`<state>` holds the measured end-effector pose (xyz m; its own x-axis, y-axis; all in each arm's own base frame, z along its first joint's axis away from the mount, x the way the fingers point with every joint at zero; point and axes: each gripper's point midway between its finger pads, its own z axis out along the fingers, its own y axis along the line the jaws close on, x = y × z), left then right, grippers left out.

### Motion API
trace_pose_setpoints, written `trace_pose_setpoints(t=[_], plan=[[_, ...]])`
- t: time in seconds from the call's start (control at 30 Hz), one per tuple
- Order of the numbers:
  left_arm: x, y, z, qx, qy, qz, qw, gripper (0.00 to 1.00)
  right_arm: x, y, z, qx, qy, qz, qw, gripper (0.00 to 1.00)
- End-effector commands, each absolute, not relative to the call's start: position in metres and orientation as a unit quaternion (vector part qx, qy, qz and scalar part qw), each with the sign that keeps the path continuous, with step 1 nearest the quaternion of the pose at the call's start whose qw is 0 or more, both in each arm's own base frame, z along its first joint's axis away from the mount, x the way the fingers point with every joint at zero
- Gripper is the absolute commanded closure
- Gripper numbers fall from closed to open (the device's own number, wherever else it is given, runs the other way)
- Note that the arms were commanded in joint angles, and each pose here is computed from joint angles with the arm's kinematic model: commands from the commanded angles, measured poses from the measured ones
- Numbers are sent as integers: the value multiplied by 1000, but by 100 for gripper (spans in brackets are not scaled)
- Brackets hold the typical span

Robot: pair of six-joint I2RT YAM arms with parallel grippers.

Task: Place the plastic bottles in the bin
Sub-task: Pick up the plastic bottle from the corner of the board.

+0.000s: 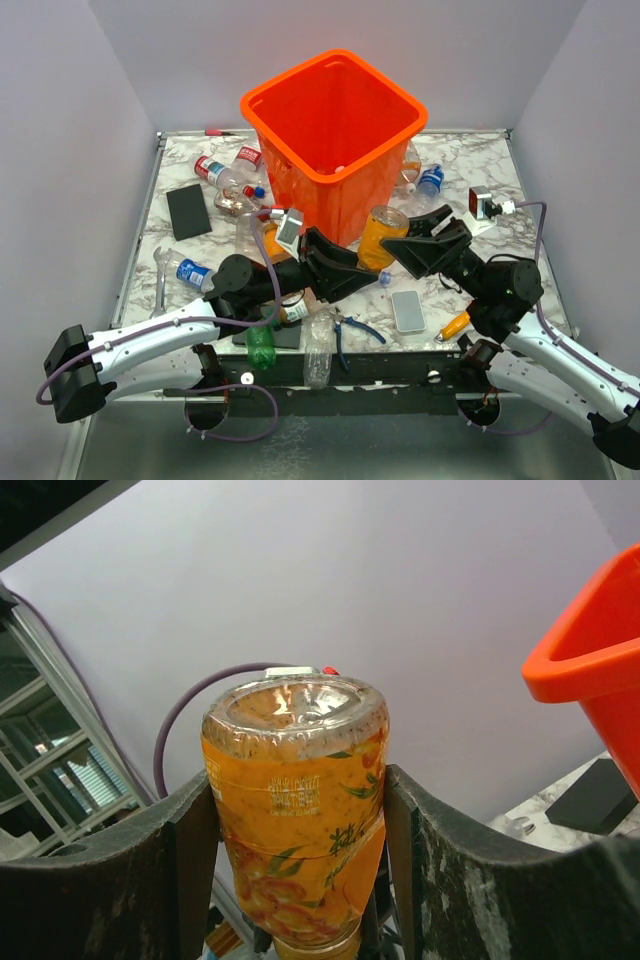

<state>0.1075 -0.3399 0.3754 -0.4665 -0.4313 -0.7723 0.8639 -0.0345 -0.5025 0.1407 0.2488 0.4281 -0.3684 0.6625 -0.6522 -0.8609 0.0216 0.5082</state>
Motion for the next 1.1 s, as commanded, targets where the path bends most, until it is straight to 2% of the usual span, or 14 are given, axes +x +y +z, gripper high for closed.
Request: trace_pose_setpoints(t=[0.0,0.03,0.1,0.13,0.2,0.37,0.47,0.6,0.77,1.07], plan=[[101,-342,387,230,491,-694,473,90,129,254,426,-138,456,698,535,57],[100,-341,389,235,488,-694,475,100,129,256,423,-142,465,697,527,44],[98,-337,391,241,482,-688,486,100,125,260,422,-161,482,690,515,18],[99,-334,392,245,484,-678,496,100,125,262,420,-166,498,682,509,10],[104,-324,395,254,491,-645,527,100,124,260,419,-178,526,660,506,1],[128,-291,374,327,555,-475,600,100,115,238,422,-218,586,579,524,0],[134,-274,358,400,571,-382,606,100,110,222,422,-239,621,529,527,0],[123,-269,324,521,533,-320,585,100,110,214,409,-259,679,480,492,0],[136,-264,286,604,524,-227,556,100,107,219,384,-257,717,475,441,0],[148,-260,312,664,441,-121,592,100,111,217,330,-262,780,428,373,0]])
